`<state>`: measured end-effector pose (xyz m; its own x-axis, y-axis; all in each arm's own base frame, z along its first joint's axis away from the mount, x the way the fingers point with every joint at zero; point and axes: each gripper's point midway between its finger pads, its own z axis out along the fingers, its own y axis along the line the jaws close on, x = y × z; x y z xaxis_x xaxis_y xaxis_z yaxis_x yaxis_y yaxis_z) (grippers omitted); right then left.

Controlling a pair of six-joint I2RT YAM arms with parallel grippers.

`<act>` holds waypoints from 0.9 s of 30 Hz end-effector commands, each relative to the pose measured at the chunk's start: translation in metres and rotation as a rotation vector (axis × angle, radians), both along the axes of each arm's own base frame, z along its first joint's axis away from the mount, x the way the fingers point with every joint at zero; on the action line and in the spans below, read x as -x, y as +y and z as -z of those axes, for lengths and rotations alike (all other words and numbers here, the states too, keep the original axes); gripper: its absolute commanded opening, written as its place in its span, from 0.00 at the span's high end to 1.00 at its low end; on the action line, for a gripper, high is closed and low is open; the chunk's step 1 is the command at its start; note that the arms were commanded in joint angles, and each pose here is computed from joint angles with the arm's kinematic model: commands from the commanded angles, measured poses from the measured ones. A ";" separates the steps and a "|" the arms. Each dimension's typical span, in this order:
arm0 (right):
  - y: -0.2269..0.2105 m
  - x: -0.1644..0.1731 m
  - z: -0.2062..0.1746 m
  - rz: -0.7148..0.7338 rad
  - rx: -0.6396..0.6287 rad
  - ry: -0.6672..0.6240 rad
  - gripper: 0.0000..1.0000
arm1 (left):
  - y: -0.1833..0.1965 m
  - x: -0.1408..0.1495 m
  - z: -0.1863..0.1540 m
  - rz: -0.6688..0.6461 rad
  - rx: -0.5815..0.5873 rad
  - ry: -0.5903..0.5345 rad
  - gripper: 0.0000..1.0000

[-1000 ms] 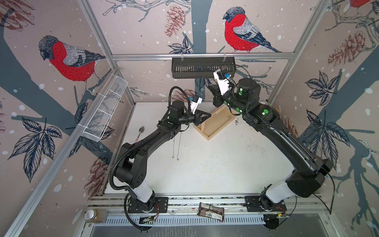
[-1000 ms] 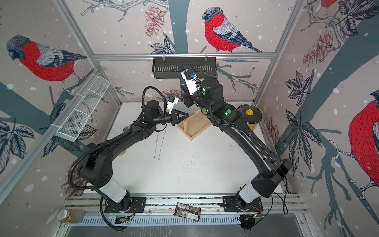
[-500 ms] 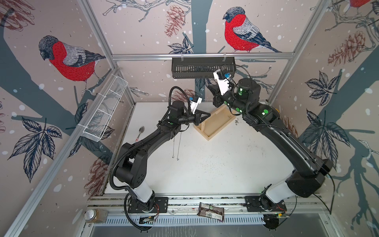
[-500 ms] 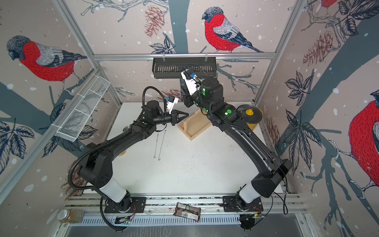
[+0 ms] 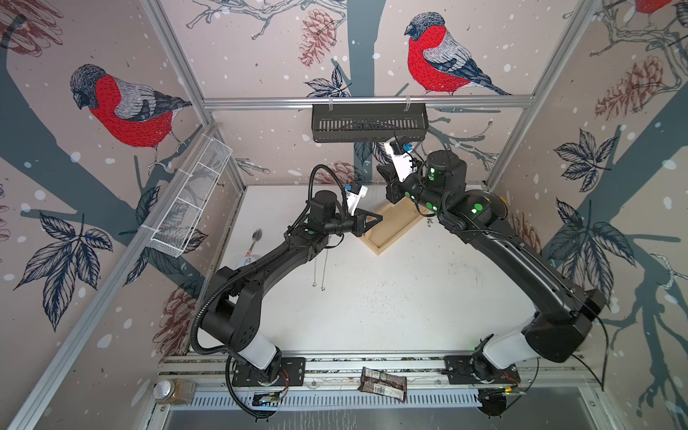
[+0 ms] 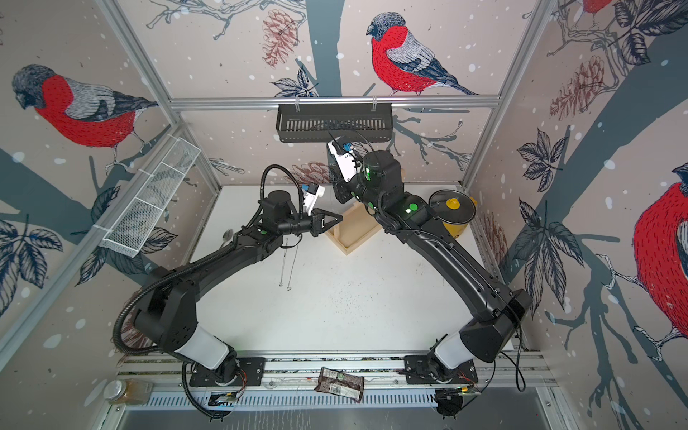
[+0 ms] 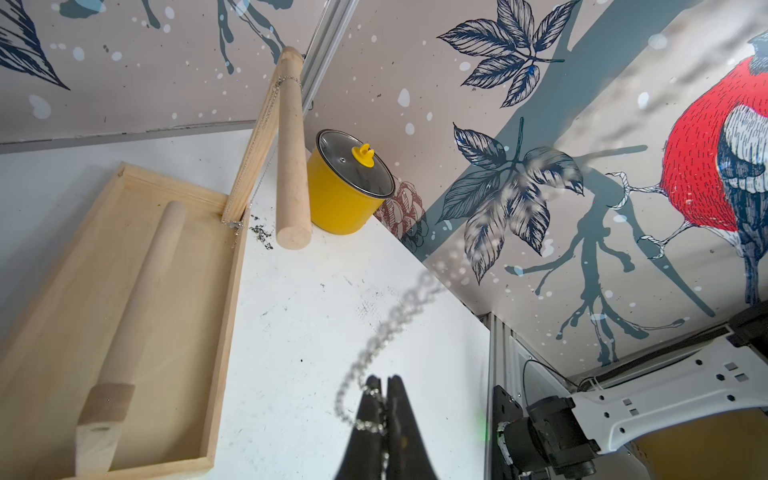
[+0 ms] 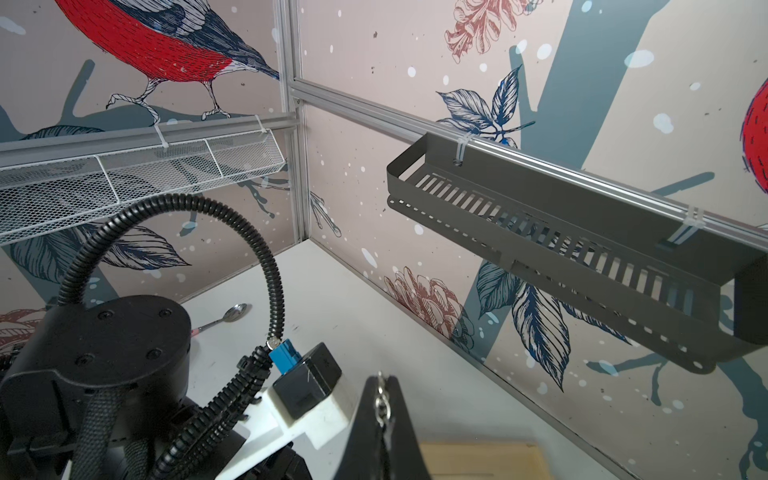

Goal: Take the necklace off the jewelry display stand
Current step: Place the necklace at the center of the board.

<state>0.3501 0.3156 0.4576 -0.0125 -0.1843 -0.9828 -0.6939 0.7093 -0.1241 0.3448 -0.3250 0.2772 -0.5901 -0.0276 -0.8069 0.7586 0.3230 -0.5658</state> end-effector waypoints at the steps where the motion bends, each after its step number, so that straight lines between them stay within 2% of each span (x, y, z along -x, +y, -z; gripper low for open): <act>1: 0.002 0.006 -0.006 -0.032 -0.020 -0.016 0.96 | 0.005 0.005 -0.003 -0.016 0.014 0.007 1.00; 14: 0.009 0.013 0.039 -0.079 -0.009 0.059 0.96 | 0.032 0.050 0.040 -0.036 -0.059 0.125 1.00; 22: 0.025 0.013 0.079 -0.119 -0.007 0.130 0.96 | 0.051 0.071 0.067 -0.101 -0.073 0.195 1.00; 27: 0.038 0.014 0.112 -0.134 0.010 0.179 0.96 | 0.067 0.076 0.091 -0.181 -0.142 0.247 1.00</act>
<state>0.3353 0.3453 0.3425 -0.1683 -0.2522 -0.9529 -0.7860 0.6177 -0.0247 0.2689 -0.2662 0.1974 -0.7512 -0.0360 -0.6591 0.5663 0.4779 -0.6715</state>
